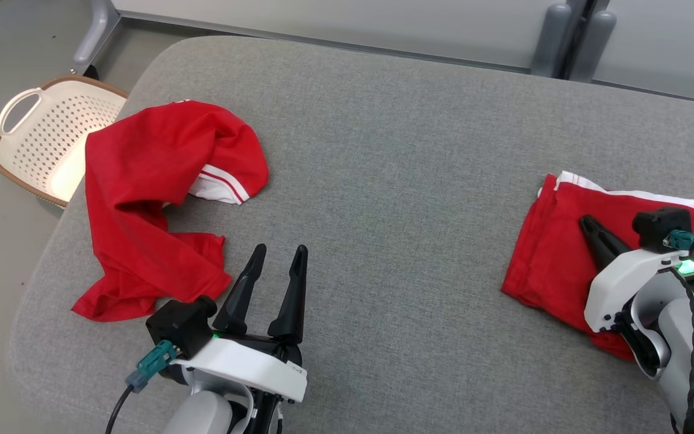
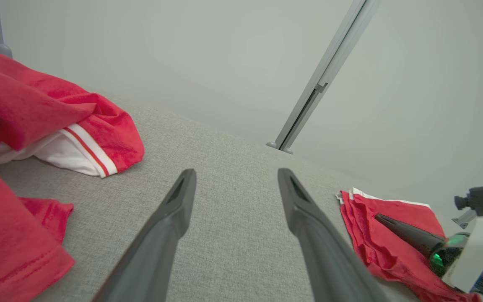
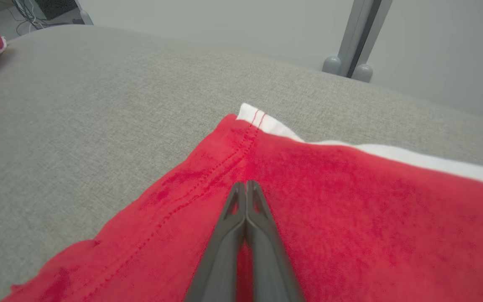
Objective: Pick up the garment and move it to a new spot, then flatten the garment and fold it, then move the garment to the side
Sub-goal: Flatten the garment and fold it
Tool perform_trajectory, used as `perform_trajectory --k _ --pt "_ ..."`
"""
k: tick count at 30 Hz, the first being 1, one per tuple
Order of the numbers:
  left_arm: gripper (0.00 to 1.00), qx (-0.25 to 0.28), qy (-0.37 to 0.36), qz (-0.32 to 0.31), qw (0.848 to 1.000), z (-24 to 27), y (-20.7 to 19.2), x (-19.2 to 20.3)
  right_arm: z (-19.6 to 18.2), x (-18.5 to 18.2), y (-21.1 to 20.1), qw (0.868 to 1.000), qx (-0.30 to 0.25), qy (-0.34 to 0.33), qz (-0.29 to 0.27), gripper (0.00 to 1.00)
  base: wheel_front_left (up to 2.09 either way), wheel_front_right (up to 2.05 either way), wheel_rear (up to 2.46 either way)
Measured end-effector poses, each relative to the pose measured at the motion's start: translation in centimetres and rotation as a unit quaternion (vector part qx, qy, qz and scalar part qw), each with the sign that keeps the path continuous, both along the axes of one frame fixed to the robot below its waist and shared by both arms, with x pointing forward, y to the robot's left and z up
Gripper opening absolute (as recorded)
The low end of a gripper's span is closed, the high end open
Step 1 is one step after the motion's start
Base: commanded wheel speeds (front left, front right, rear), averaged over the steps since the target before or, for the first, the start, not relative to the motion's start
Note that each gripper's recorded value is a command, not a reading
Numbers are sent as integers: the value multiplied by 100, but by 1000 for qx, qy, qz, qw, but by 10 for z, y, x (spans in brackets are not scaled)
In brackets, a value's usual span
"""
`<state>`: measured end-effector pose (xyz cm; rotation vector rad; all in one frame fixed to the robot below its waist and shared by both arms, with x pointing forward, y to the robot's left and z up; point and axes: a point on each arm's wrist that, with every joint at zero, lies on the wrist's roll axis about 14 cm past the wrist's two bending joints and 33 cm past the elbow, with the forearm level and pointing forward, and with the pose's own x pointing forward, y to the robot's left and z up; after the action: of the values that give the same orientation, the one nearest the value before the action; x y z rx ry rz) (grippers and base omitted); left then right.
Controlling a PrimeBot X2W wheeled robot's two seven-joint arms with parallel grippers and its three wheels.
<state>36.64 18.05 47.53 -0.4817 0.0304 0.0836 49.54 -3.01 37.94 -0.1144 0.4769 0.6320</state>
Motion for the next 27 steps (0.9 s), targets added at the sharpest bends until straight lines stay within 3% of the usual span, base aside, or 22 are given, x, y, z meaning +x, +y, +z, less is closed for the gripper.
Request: perform_trajectory --k 9,14,15,16,27 --pt "100 7 -22 -21 1000 11 -11 10 57 7 -17 991 88 -88 -48 0 0 0 0" --pt "100 8 -41 -37 998 22 -20 17 80 1 -54 981 108 -131 -94 0 0 0 0" --pt "100 8 -44 -40 998 24 -22 19 85 0 -62 979 110 -139 -104 42 0 0 0" --pt "100 9 -46 -44 998 24 -24 19 88 -3 -70 976 111 -147 -114 100 0 0 0" --pt "100 9 -57 -78 995 29 -47 26 103 -61 -135 949 112 -202 -215 100 0 0 0"
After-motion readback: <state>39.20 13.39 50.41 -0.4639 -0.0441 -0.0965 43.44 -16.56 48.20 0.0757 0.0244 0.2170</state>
